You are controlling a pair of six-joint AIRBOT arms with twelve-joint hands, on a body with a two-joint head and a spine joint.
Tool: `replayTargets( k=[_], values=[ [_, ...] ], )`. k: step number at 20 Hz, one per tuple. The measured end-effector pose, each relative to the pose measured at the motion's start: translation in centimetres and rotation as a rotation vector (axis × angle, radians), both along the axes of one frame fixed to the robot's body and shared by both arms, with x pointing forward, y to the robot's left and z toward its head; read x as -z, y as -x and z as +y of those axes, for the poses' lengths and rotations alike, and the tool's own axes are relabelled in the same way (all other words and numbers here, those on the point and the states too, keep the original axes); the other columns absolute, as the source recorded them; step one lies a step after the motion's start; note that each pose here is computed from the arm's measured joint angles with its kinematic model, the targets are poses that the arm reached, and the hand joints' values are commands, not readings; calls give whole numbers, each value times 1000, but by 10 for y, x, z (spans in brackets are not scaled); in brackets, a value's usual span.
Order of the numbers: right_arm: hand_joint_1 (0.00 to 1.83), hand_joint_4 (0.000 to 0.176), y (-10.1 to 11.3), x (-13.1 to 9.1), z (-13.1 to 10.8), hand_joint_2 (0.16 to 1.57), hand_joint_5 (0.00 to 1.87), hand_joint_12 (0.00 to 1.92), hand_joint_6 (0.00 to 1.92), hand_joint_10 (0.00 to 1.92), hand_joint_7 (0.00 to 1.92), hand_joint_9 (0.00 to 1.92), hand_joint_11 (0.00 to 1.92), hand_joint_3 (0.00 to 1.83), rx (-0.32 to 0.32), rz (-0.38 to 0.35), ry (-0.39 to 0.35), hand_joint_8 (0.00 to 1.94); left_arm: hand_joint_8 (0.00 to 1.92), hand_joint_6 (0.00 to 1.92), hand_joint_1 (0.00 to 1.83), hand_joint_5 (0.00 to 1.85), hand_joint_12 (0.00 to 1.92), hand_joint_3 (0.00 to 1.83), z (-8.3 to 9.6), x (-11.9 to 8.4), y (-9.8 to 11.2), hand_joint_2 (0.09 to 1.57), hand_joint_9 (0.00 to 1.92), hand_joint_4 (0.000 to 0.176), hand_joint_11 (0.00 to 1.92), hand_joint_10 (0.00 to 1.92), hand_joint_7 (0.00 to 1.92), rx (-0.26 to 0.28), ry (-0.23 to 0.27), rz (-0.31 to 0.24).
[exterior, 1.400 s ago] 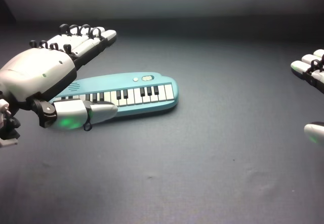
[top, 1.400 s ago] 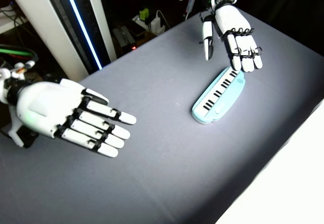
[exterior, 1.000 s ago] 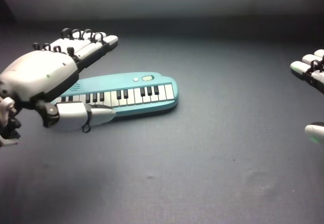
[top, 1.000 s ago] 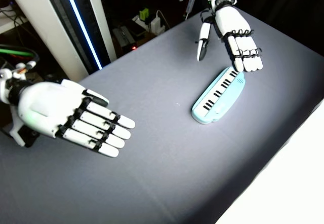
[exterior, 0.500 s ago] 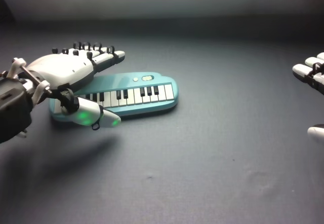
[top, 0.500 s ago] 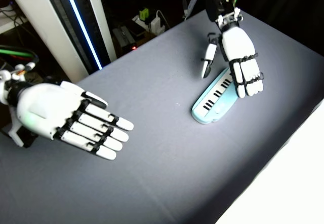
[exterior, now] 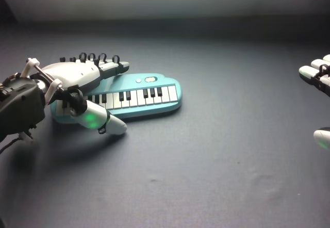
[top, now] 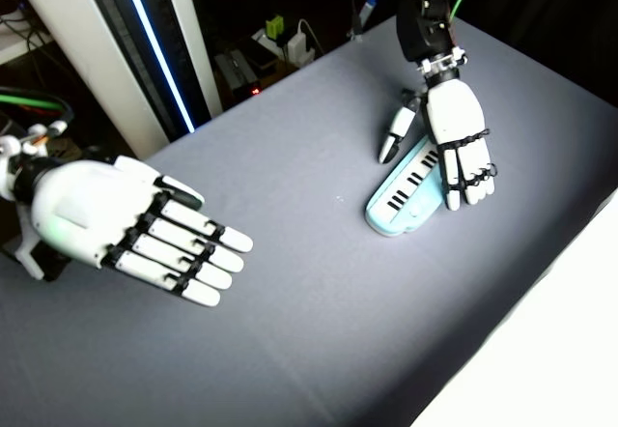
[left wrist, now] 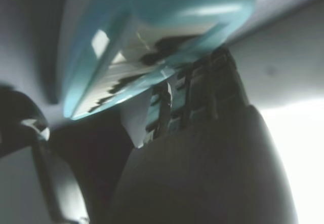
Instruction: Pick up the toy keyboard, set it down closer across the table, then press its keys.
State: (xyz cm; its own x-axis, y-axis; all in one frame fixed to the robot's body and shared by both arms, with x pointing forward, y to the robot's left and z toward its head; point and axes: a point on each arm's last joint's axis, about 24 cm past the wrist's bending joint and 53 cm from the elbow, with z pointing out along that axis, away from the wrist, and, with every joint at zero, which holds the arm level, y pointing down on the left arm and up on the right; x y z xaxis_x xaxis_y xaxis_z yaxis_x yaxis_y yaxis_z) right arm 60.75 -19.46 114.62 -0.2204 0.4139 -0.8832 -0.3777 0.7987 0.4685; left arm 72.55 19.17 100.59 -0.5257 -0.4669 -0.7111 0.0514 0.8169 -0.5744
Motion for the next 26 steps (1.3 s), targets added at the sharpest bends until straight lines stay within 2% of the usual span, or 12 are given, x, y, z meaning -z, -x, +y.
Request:
replayTargets(
  k=[1,2,4,5,6,7,10,13,16,20,23,26],
  values=[
    [173,0,0,1,0,1351,0,0,0,0,0,0,0,0,0,2,1,0,0,0,1018,0,482,0,0,1,0,986,20,83,11,20,0,-4,7,4],
    [154,9,0,1,0,1340,0,0,0,0,0,0,0,0,0,2,0,0,21,32,1144,95,1118,7,-1,1,0,1088,159,53,0,64,86,-7,13,5],
    [152,10,0,1,-1,1345,0,0,0,0,0,0,0,0,4,5,-1,0,28,174,1214,231,1296,0,-4,-3,-2,1116,211,40,0,203,233,-9,26,-6],
    [163,3,0,1,-1,1349,0,0,0,0,0,0,0,0,3,5,-2,0,51,517,1236,205,1444,1,-5,-5,-3,1121,170,31,0,498,326,-10,31,-9],
    [164,1,0,1,-1,1349,0,0,0,0,0,0,0,0,1,5,-2,0,307,936,1260,174,1689,2,-5,-5,-3,1129,154,0,0,948,370,-16,43,-4],
    [131,9,1,3,-2,1354,0,0,0,0,0,0,0,2,5,9,0,0,902,1282,1378,182,1787,1,-6,-5,-3,1125,305,0,344,1324,292,-17,47,-6],
    [124,26,1,3,-2,1346,0,0,0,0,0,0,0,0,6,13,-2,0,1096,1445,1598,160,1794,3,-9,-11,-4,1199,604,0,546,1574,244,-13,53,-32],
    [165,14,0,3,-3,1351,0,0,0,0,0,0,0,0,7,13,-4,0,1169,1484,1605,117,1830,0,-13,-16,0,1223,579,0,495,1631,206,9,44,-53],
    [175,0,0,3,-3,1357,0,0,0,0,0,0,0,2,7,11,-7,0,1491,1503,1467,129,1833,0,-25,-24,16,1110,340,0,411,1661,207,89,24,-72],
    [196,0,0,2,-3,1366,0,0,0,0,0,0,0,4,8,10,-13,0,1552,1639,1305,39,1913,0,-48,-42,33,1077,132,0,133,1710,85,179,84,-118],
    [179,6,0,-1,-3,1364,0,0,0,0,0,0,0,2,11,1,-25,0,1686,1747,1309,10,1921,11,-73,-64,41,1151,222,0,373,1896,113,263,126,-180],
    [2,26,3,-9,-2,1340,0,0,0,0,0,0,0,0,6,-17,-36,0,1475,1661,1330,51,1725,0,-115,-67,45,1134,147,0,72,1572,96,342,165,-183]
  ],
)
